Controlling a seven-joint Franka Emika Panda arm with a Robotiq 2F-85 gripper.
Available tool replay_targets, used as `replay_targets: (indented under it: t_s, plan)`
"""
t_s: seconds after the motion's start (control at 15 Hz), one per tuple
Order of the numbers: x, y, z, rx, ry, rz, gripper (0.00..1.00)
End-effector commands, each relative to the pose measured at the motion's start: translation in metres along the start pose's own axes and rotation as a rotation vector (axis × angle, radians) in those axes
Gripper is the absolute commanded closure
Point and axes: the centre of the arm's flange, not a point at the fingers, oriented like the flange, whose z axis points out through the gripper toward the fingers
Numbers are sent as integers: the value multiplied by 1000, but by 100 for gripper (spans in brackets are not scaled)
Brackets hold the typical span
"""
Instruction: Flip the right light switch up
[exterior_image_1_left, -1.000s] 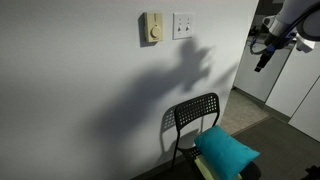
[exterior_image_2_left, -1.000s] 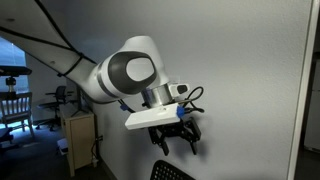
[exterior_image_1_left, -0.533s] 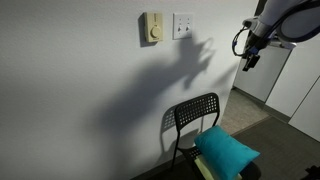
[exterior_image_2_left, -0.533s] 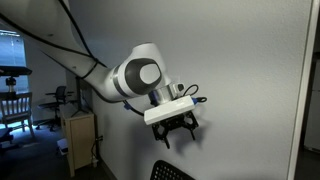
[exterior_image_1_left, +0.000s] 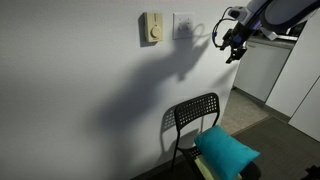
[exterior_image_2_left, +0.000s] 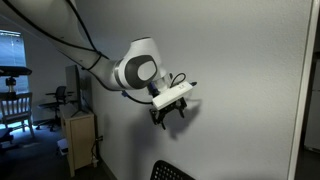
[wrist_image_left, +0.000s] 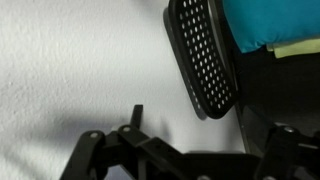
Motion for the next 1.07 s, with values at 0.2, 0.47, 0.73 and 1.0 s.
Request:
replay_targets:
  t_s: [0.2,0.47,0.73,1.0]
  plan:
    - [31,2,-12,-13,145,-100,0]
    - [33,2,-8,-21,102,-113,0]
    - [56,12,1,-25,17,-351,0]
    - [76,18,-2,-25,-16,-515,0]
